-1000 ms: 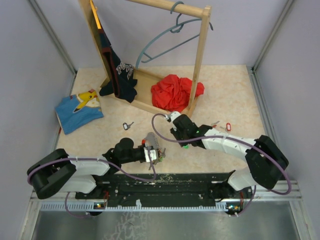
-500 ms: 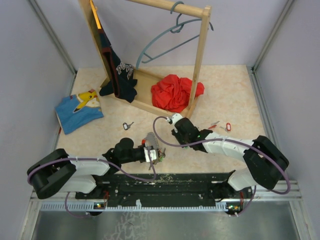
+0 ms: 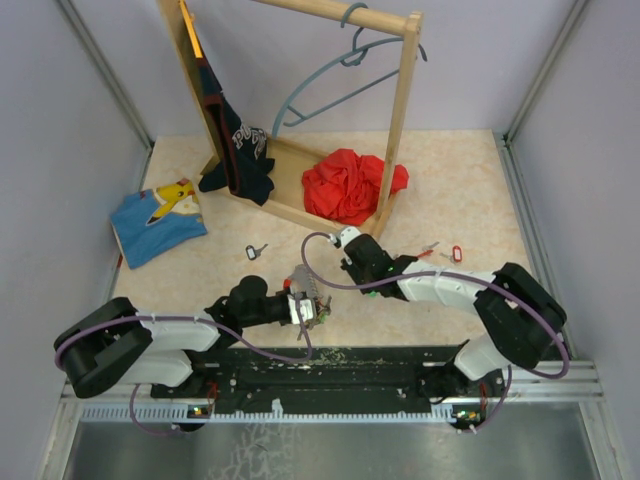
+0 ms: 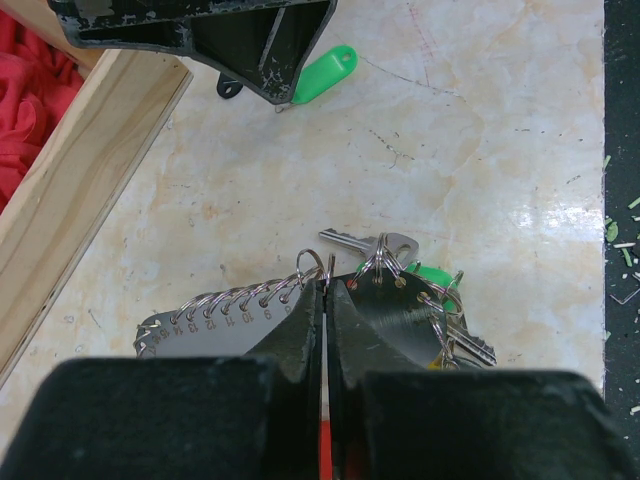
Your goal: Put the keys on the keyring
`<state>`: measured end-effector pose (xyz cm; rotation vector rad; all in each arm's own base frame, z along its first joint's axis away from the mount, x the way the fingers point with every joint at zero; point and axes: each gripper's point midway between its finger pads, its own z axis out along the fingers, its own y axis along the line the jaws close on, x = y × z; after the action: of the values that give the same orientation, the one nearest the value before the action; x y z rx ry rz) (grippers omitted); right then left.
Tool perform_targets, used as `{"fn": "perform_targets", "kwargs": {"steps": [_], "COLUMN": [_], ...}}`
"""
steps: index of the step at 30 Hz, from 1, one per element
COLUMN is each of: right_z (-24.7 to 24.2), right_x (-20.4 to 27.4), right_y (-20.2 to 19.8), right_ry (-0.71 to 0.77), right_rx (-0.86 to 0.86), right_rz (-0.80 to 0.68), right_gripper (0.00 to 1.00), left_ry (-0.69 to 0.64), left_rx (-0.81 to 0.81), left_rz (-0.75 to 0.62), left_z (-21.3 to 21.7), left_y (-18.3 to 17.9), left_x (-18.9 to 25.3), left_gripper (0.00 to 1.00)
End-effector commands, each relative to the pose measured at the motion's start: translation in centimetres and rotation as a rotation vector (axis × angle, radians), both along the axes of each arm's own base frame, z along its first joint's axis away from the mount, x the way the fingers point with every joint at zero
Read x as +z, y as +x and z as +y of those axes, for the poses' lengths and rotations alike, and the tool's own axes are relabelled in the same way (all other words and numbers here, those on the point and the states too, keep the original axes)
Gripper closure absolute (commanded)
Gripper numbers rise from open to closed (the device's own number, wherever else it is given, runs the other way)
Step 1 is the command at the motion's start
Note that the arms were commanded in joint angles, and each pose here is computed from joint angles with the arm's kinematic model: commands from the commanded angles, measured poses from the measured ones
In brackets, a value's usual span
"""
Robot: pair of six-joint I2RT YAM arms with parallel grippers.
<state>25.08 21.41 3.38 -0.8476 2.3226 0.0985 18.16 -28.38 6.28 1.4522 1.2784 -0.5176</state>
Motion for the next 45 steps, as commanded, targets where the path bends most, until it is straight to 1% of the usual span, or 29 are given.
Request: {"fn": "perform_targets", "kwargs": {"steps": [1, 9, 11, 16, 22, 26, 32, 37, 42, 45], "right_z": [1.4, 1.1, 1.0, 1.8, 2.4, 2.6, 3.2, 4.2, 5.3, 5.8], "right_x": [1.6, 1.1, 1.1, 2.1, 2.6, 1.5, 0.6, 0.7, 1.7, 3.2], "right_y": [1.4, 1.5, 1.5, 1.2, -0.1, -0.7, -0.2, 0.7, 0.9, 0.8], "right_ry": [0.024, -0.007, -0.015, -0.021, -0.099, -0.163, -0.230, -0.231, -0.168, -0.080], "right_rx": [0.005, -0.006, -0.008, 0.009, 0.044, 0.075, 0.090, 0.096, 0.107, 0.108], "right_rz": [-0.043, -0.028, -0.023, 0.036, 0.205, 0.303, 0.360, 0.347, 0.311, 0.254], "right_gripper": [0.82, 0.94, 1.00, 1.00, 1.00, 1.00, 1.00, 1.00, 0.82, 0.76], "left_ry": [-0.035, -0.038, -0.038, -0.039, -0.044, -0.046, -0.045, -0.046, -0.048, -0.050], "left_rx": [-0.011, -0.011, -0.012, -0.010, -0.011, -0.011, -0.009, -0.011, -0.011, -0.010], "left_rz": [-0.024, -0.025, -0.027, -0.027, -0.029, -0.030, -0.030, -0.030, -0.033, -0.034], "left_z": [-0.8, -0.8, -0.8, -0.8, -0.7, -0.7, -0.7, -0.7, -0.7, -0.7], "left_y": [0.2, 0.2, 0.2, 0.2, 0.1, 0.1, 0.1, 0.1, 0.1, 0.1], "left_x": [1.4, 1.4, 1.5, 1.5, 1.7, 1.7, 1.7, 1.7, 1.9, 1.9], "left_gripper": [1.00, 1.00, 1.00, 1.00, 1.00, 1.00, 1.00, 1.00, 1.00, 1.00]}}
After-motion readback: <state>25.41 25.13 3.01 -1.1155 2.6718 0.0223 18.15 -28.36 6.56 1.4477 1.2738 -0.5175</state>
